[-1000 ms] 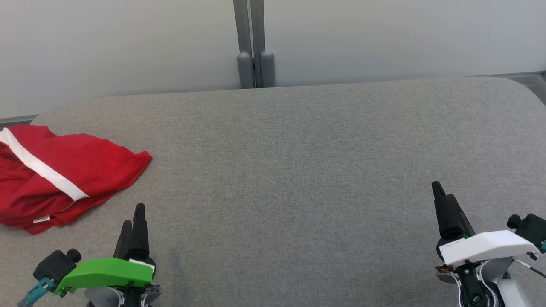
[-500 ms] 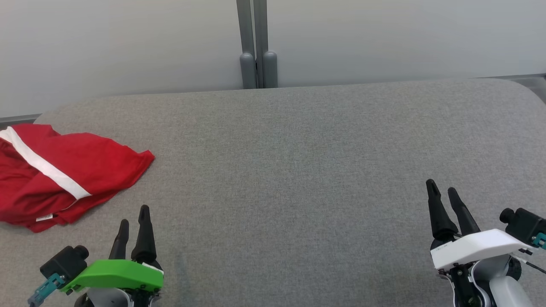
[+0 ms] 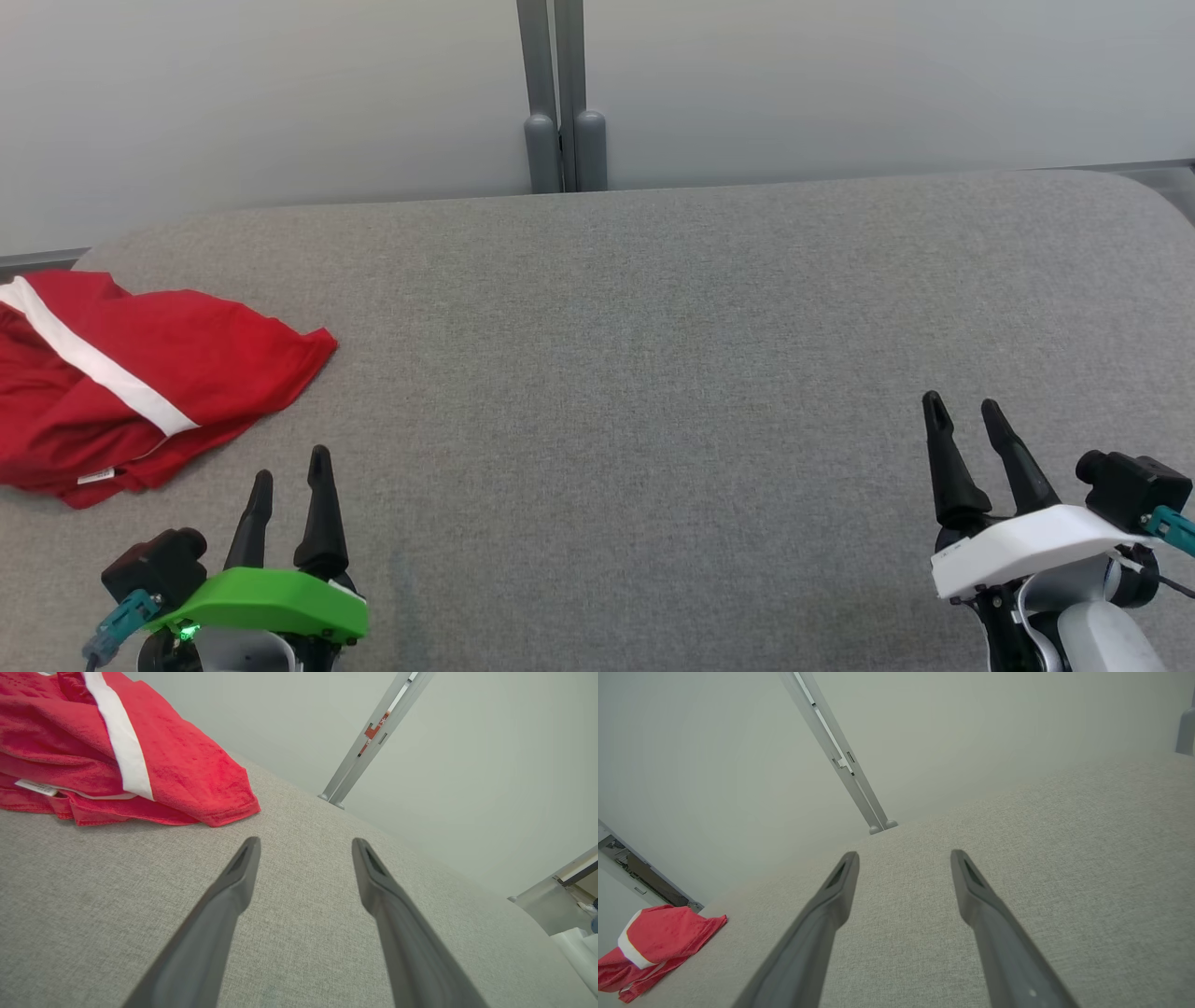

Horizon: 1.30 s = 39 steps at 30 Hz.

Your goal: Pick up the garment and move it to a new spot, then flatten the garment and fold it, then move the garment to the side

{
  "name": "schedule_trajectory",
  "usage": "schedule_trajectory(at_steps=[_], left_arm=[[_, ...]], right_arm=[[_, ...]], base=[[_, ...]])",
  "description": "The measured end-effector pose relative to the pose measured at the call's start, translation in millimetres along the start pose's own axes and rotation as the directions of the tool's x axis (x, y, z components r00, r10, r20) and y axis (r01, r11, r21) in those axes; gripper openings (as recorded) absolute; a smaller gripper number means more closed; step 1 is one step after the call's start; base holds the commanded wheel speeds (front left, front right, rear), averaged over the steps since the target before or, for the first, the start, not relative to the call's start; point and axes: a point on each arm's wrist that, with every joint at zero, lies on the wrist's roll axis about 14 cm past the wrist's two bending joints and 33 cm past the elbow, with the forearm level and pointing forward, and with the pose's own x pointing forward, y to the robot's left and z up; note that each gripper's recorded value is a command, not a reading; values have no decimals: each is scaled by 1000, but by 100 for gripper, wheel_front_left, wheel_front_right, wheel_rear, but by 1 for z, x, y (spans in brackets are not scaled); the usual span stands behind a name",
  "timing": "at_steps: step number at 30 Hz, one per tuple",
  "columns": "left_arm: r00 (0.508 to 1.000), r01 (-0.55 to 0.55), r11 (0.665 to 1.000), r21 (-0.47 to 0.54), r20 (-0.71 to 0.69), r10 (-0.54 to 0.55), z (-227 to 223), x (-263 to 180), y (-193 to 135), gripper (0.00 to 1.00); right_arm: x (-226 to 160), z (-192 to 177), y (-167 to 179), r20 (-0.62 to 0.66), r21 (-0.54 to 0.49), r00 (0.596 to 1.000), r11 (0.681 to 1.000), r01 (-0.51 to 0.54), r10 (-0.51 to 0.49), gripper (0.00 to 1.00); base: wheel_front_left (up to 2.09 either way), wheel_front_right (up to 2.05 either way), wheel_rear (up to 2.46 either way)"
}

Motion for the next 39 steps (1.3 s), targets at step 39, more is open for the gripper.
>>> schedule_trajectory(at_steps=[39], left_arm=[[997,79,927,366,-8,-82,-8,-3,-5,100]], right_arm=[[-14,-7,-22,-7,-351,1000,936,24,-29,100]], base=[[0,0,0]])
